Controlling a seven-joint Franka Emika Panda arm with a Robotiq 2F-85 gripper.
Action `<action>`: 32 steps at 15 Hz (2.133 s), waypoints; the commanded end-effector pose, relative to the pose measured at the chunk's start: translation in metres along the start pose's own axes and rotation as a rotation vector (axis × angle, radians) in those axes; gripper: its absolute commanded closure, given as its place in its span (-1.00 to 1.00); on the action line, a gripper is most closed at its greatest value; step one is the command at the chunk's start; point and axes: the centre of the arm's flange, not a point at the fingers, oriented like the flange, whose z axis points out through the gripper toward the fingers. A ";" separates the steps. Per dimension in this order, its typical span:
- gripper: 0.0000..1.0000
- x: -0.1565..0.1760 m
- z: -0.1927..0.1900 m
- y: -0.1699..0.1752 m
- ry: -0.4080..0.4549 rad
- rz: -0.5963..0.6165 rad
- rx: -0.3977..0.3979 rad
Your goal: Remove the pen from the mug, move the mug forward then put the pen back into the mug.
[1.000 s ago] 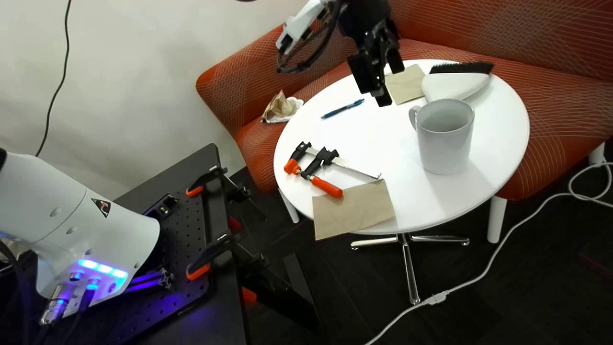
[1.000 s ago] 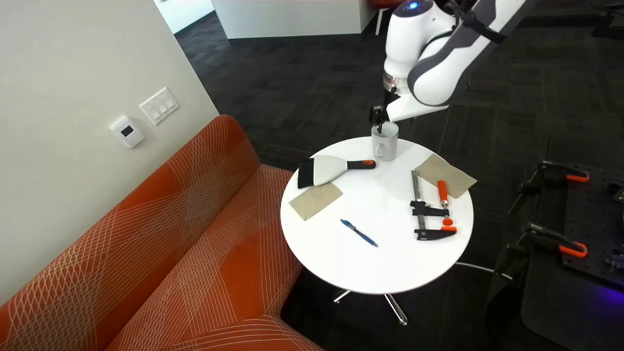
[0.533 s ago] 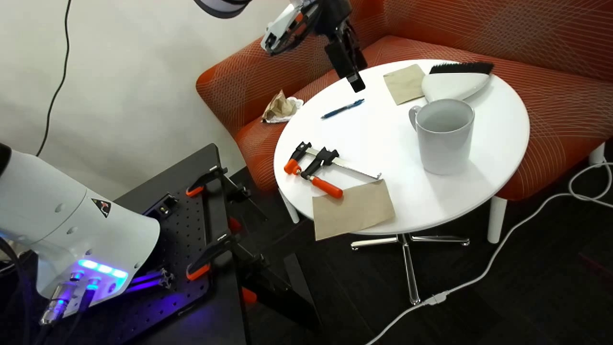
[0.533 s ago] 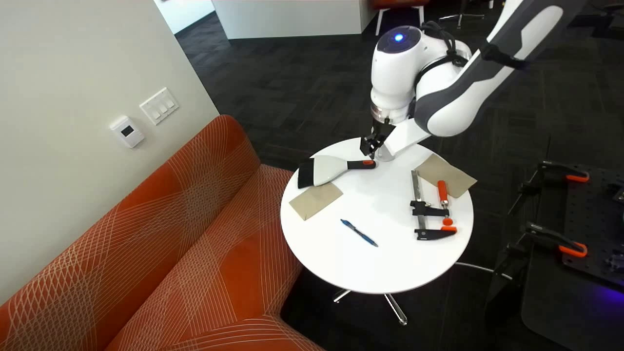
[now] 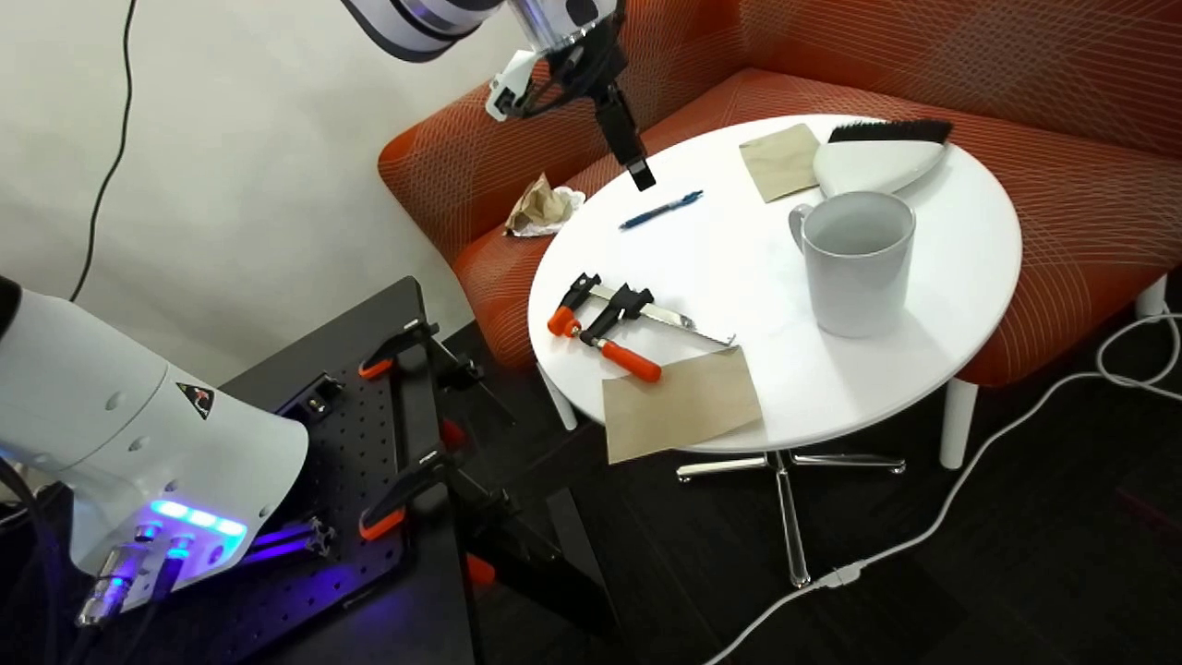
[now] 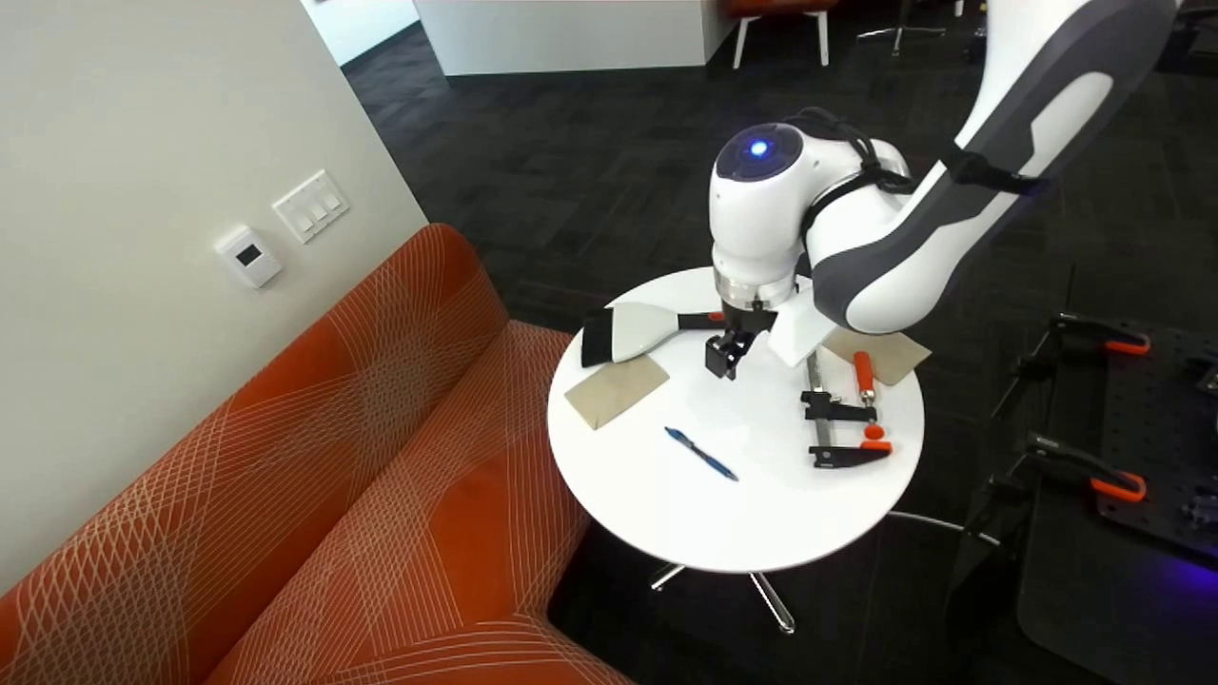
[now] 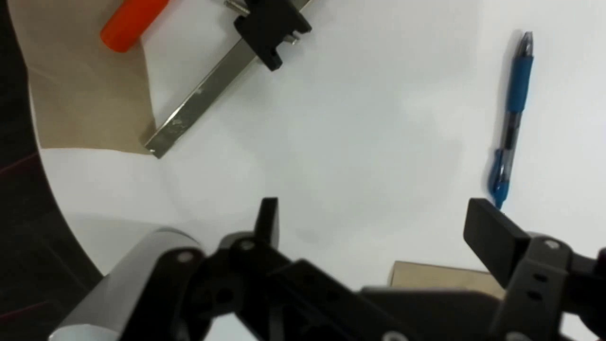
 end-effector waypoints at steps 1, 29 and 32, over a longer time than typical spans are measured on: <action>-1.00 -0.003 -0.001 -0.011 -0.036 -0.128 0.040; -1.00 -0.005 0.057 -0.082 0.001 -0.200 0.132; -1.00 -0.003 0.069 -0.081 -0.006 -0.201 0.137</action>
